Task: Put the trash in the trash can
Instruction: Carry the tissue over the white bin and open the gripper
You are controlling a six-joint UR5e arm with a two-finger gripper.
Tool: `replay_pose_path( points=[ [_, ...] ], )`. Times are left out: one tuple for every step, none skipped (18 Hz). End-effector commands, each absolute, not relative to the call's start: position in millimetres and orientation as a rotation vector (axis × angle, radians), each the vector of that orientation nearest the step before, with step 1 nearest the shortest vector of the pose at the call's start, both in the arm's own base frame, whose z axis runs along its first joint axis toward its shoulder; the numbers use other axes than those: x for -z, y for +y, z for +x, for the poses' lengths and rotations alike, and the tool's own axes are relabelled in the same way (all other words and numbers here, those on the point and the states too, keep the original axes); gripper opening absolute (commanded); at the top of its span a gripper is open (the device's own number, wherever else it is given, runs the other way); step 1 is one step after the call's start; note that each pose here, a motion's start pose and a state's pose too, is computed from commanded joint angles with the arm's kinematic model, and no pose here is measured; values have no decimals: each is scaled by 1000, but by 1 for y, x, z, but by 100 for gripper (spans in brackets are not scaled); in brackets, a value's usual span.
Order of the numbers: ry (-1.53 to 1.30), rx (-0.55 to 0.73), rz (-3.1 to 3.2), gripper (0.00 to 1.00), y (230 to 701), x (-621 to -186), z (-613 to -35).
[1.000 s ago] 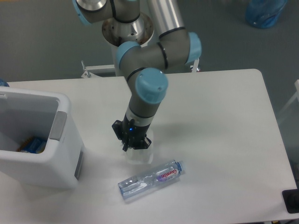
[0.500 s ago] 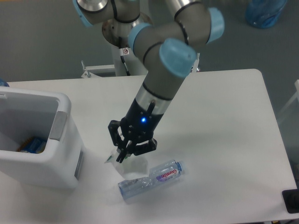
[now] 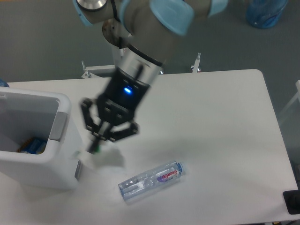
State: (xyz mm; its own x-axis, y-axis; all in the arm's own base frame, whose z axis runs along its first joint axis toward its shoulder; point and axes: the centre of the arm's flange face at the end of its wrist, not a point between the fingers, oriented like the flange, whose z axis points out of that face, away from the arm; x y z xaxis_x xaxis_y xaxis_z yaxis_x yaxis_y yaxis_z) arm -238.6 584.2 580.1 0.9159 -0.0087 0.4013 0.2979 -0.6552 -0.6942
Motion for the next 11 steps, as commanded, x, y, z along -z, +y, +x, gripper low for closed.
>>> replay_pose_path(
  points=[
    [-183, 480, -2244, 0, 586, -585, -225],
    [-169, 488, -2252, 0, 589, -582, -216],
    [-147, 502, -2259, 0, 593, -579, -204],
    [-117, 507, -2263, 12, 597, -576, -194],
    [-102, 515, -2268, 25, 600, -573, -187],
    [-89, 523, -2271, 35, 602, -571, -180],
    [-87, 527, -2276, 64, 602, -568, -176],
    [-83, 522, -2273, 84, 602, -568, -177],
    [-87, 521, -2276, 87, 602, -566, -178],
    [-88, 522, -2277, 92, 602, -566, -178],
    [-85, 525, -2279, 95, 602, -565, -176]
  ],
)
